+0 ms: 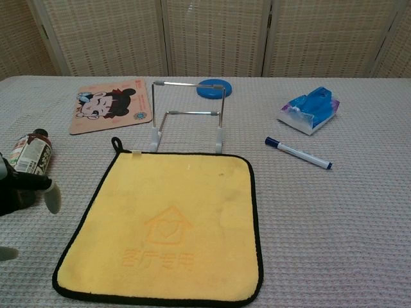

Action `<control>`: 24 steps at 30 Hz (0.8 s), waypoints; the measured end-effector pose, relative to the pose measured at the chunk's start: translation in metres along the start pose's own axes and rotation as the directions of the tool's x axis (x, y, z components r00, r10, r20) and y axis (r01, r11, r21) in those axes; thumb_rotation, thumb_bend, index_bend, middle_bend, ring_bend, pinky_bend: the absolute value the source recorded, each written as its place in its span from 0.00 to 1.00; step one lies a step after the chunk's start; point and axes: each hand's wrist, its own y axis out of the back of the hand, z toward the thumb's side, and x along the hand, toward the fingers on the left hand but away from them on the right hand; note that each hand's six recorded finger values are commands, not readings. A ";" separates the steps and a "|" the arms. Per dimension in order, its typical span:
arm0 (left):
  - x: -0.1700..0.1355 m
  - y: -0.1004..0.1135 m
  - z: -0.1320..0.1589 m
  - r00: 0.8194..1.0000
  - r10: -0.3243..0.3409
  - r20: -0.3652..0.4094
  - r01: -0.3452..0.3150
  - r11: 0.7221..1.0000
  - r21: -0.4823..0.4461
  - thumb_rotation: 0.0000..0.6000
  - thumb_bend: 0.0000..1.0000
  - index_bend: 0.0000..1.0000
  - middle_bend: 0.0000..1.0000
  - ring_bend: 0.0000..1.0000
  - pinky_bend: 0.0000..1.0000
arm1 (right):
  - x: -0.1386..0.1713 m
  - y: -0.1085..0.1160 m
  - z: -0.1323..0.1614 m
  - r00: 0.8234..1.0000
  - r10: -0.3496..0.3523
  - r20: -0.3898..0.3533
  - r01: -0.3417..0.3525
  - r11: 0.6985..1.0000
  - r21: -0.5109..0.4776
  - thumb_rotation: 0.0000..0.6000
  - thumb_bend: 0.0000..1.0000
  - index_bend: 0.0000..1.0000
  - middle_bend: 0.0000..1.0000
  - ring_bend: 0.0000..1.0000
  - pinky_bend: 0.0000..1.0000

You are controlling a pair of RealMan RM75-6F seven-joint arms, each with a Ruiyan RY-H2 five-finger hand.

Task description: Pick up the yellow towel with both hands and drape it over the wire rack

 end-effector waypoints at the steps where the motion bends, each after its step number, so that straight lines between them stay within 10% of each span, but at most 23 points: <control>1: 0.002 -0.002 0.002 1.000 -0.005 0.006 0.005 1.000 0.008 1.00 0.21 0.42 0.99 0.80 0.94 | -0.002 -0.001 0.002 1.000 0.002 -0.009 -0.002 1.000 -0.001 1.00 0.21 0.15 0.21 0.17 0.24; 24: 0.030 -0.054 0.030 0.992 -0.123 0.026 0.121 0.992 0.044 1.00 0.21 0.44 1.00 0.81 0.94 | -0.005 -0.012 0.006 0.999 0.028 -0.041 -0.030 0.999 -0.028 1.00 0.21 0.15 0.21 0.17 0.24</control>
